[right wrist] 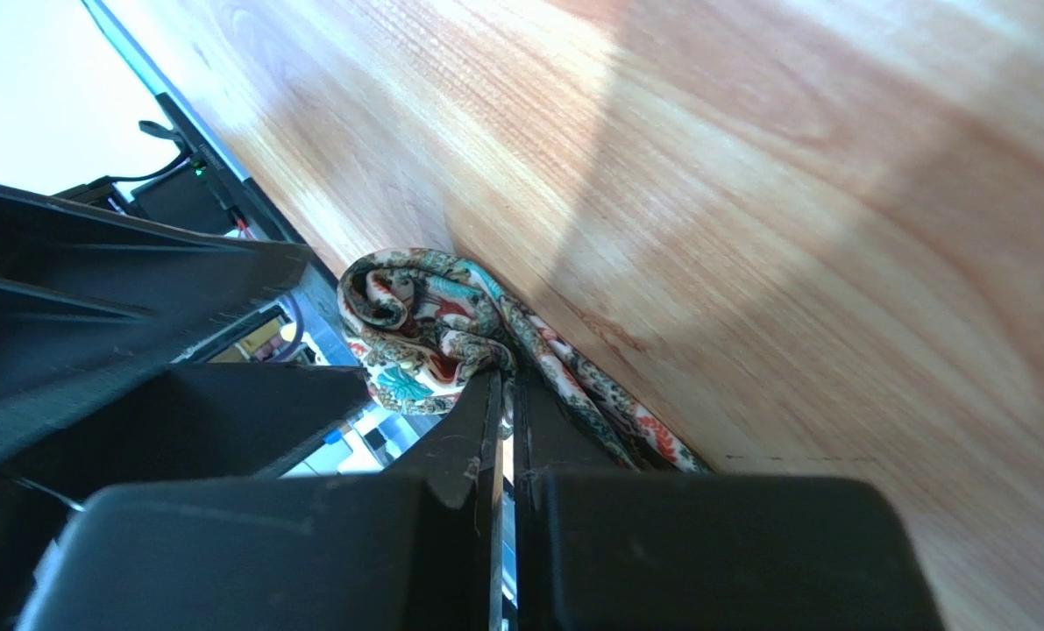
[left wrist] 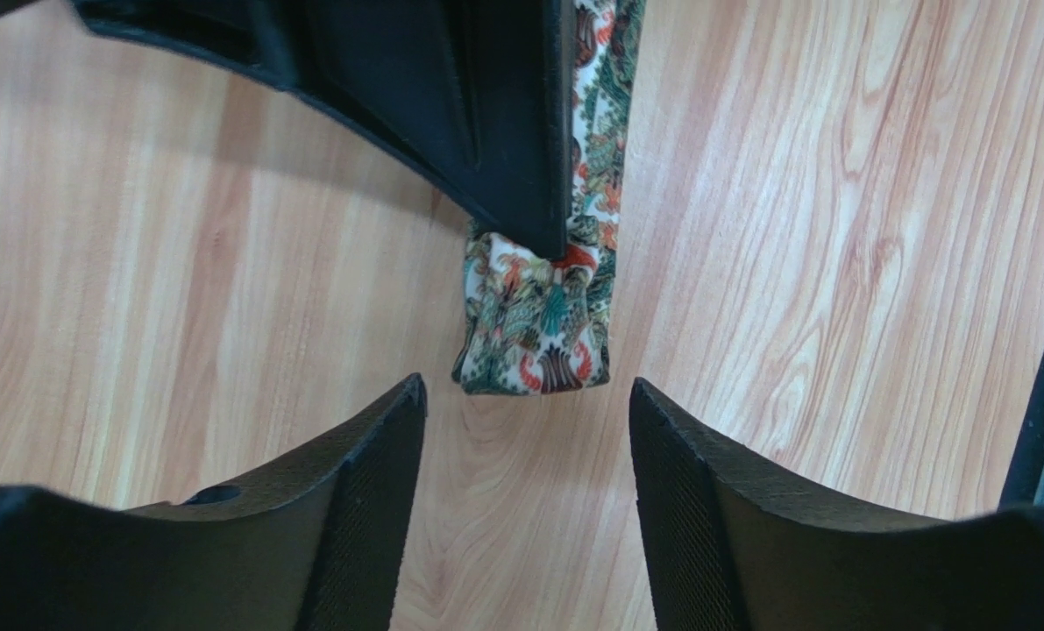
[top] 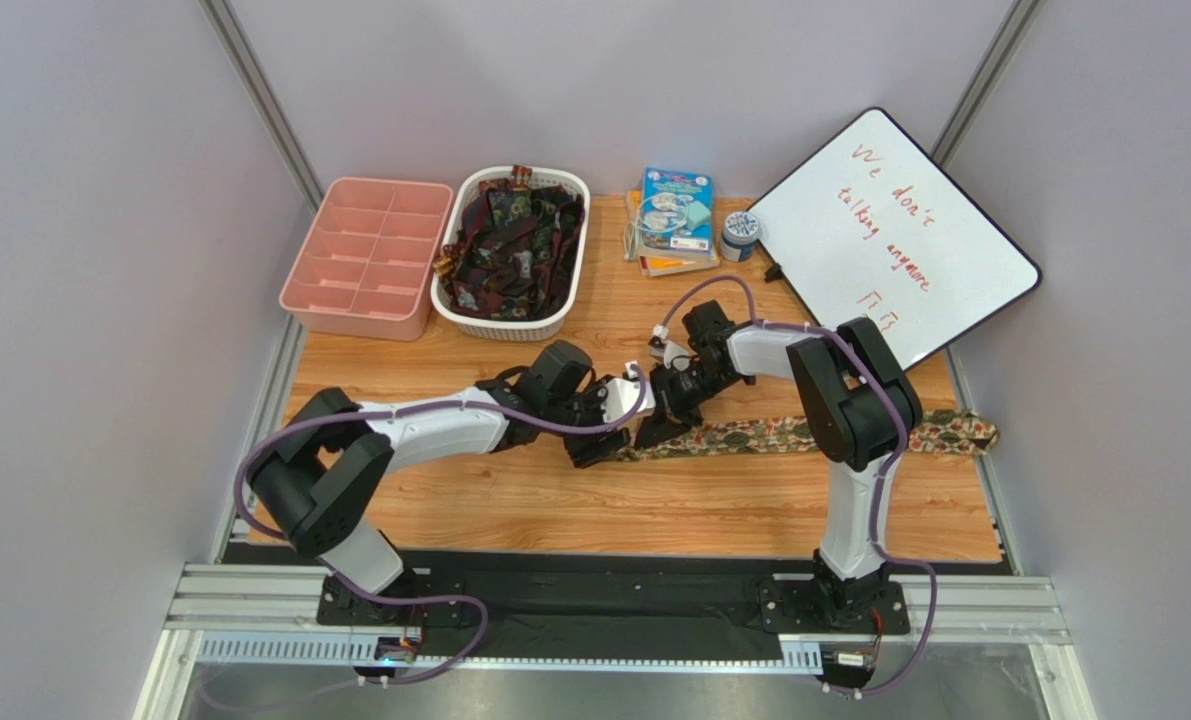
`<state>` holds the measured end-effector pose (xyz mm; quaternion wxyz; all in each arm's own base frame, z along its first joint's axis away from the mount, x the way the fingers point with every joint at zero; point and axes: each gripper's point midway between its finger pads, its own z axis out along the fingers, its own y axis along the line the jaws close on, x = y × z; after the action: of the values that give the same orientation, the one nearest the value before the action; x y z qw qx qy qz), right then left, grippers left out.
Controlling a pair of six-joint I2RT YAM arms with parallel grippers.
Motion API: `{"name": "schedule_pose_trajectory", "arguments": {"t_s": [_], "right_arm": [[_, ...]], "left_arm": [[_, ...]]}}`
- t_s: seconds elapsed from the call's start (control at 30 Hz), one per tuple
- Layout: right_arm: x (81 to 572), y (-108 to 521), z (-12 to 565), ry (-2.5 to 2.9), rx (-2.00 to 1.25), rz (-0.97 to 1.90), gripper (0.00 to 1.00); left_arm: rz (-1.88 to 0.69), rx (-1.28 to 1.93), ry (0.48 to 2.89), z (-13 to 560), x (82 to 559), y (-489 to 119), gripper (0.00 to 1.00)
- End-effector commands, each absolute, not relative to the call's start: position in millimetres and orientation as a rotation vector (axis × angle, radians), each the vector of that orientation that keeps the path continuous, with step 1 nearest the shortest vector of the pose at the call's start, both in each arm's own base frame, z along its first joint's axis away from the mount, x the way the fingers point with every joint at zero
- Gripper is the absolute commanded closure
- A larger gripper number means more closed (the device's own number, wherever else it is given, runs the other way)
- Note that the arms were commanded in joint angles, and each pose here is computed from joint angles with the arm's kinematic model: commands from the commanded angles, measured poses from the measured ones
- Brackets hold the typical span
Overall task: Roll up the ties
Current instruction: Close the tie at the center of the board.
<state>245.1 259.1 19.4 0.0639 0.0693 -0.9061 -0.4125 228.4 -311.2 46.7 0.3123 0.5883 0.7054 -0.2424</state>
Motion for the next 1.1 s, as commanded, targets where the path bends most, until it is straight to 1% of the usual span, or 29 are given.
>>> {"name": "schedule_pose_trajectory", "arguments": {"t_s": [0.0,0.3,0.47,0.57,0.6,0.67,0.7,0.77,0.83,0.87,0.97,1.03,1.07], "right_arm": [[256,238,-13,-2.876,0.229,-1.019,1.0],[249,239,-32,-2.854,0.237,-0.957,1.0],[245,239,-38,-2.834,0.225,-0.96,1.0],[246,246,-35,-2.819,0.218,-1.028,1.0],[249,250,-32,-2.82,0.226,-1.063,1.0],[252,255,-26,-2.804,0.224,-1.109,1.0],[253,257,-19,-2.804,0.24,-1.137,1.0],[255,259,-7,-2.798,0.252,-1.188,0.99],[261,259,13,-2.804,0.258,-1.252,0.93],[264,258,21,-2.81,0.269,-1.271,0.85],[265,253,43,-2.813,0.316,-1.31,0.65],[259,252,50,-2.803,0.331,-1.318,0.59],[259,253,53,-2.803,0.339,-1.333,0.54]], "left_arm": [[-0.75,1.411,1.702,76,229,-324,0.34],[-0.798,1.387,1.589,57,235,-340,0.34],[-0.827,1.364,1.602,45,236,-345,0.4],[-0.844,1.356,1.562,49,234,-347,0.52],[-0.841,1.361,1.561,50,234,-347,0.59],[-0.803,1.388,1.563,52,239,-347,0.65],[-0.781,1.421,1.617,44,236,-340,0.69],[-0.752,1.462,1.613,44,237,-338,0.71],[-0.742,1.492,1.649,38,231,-331,0.72],[-0.729,1.499,1.658,38,233,-329,0.72],[-0.707,1.526,1.716,28,228,-320,0.72],[-0.698,1.533,1.733,25,227,-317,0.72],[-0.697,1.534,1.742,24,227,-316,0.71]]}}
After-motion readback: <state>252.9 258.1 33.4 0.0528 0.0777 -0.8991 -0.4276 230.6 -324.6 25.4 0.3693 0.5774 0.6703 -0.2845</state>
